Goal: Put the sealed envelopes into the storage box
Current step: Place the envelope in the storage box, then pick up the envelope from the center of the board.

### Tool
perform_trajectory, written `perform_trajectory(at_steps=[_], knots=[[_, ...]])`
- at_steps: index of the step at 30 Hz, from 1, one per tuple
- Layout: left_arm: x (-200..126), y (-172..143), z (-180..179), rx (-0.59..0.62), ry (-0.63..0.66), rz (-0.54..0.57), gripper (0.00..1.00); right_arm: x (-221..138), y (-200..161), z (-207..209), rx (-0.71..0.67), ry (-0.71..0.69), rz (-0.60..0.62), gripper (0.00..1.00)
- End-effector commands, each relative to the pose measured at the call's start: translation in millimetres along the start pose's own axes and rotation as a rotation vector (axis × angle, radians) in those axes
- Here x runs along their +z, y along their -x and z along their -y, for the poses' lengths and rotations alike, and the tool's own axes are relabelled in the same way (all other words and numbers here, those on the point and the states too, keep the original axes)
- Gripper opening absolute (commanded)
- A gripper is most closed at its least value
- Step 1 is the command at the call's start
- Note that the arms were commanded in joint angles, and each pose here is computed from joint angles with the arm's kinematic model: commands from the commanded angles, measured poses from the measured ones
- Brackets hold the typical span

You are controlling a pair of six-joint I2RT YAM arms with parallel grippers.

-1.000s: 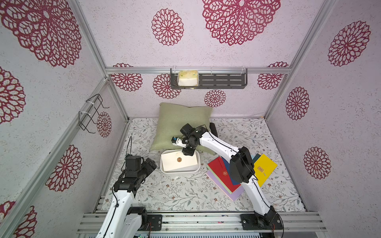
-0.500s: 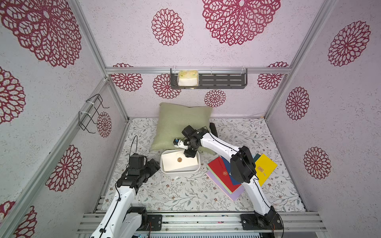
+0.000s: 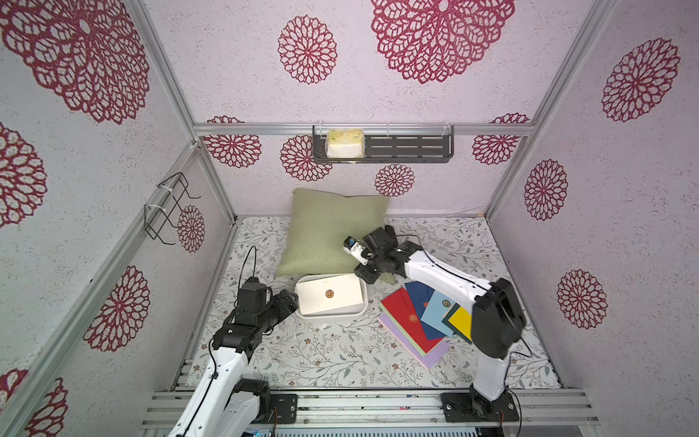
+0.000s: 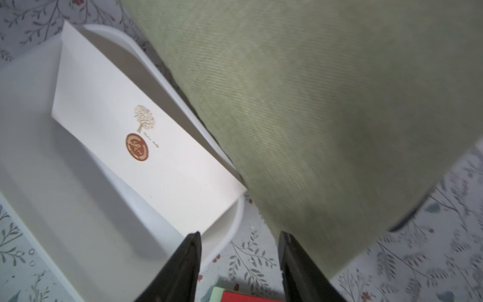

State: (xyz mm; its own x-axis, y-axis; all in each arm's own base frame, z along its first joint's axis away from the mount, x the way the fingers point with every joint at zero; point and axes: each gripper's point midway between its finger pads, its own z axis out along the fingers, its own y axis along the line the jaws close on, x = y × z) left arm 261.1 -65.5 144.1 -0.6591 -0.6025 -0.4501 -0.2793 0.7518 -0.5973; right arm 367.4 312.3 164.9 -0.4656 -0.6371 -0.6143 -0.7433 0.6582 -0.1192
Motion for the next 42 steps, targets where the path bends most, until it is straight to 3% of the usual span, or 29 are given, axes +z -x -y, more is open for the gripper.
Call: perform_trajectory(at_steps=[1,3,9,12,16,27,36,39,42], knots=[[-10,0,29,0.076,-0.067,0.000,0.80,-57,-17,85,0.472,-0.235,0.220,0.56],[-11,-6,44,0.114,-0.094,-0.017,0.80,-71,-78,115,0.682,-0.344,0.218,0.58],[-1,-34,88,0.225,-0.158,-0.091,0.81,-93,-229,162,1.101,-0.507,0.190,0.64],[9,-50,108,0.277,-0.174,-0.135,0.81,-94,-276,173,1.279,-0.514,0.193,0.64],[24,-71,133,0.330,-0.192,-0.188,0.81,-84,-315,177,1.405,-0.521,0.151,0.64],[57,-127,187,0.457,-0.231,-0.314,0.81,-44,-310,142,1.392,-0.276,0.031,0.57],[95,-181,236,0.517,-0.297,-0.461,0.80,-23,-266,89,1.122,-0.104,-0.068,0.54],[111,-197,255,0.513,-0.342,-0.508,0.78,-25,-261,89,1.094,-0.116,-0.056,0.54],[125,-211,271,0.523,-0.355,-0.545,0.74,-41,-268,111,1.119,-0.262,-0.029,0.60]])
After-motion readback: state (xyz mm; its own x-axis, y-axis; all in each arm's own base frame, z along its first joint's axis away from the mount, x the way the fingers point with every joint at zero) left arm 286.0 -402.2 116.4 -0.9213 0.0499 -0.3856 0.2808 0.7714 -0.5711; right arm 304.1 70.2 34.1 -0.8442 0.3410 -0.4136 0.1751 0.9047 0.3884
